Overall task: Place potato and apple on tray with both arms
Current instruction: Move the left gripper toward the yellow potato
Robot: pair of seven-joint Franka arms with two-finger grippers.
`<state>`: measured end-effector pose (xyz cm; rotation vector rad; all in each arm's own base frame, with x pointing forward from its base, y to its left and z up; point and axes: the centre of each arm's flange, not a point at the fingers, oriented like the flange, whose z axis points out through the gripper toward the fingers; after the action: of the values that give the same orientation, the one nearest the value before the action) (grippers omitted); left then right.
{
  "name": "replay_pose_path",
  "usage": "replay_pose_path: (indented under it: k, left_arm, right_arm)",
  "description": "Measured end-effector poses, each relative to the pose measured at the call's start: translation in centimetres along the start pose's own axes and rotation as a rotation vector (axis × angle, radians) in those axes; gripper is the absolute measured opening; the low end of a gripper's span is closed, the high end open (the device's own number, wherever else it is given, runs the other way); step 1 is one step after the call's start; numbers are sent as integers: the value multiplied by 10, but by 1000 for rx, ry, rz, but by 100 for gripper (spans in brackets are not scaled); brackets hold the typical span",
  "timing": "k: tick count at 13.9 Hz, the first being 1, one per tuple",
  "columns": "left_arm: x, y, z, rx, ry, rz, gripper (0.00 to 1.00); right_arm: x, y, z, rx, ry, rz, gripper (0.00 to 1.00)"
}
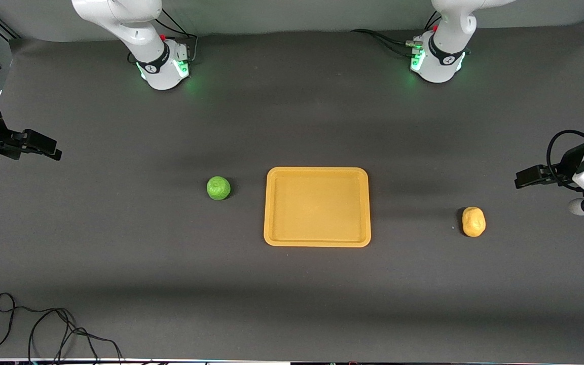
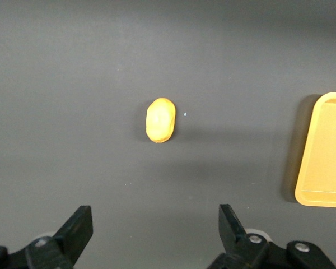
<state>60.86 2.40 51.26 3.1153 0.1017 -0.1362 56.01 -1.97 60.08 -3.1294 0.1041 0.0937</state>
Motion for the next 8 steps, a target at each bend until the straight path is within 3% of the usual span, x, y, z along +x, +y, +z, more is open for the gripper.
replay_pose_path:
  k: [8]
  left_arm:
    - [3,-11,10,-2,17,-15,100]
  right_arm:
    - [0,0,-1,0,3,0,100]
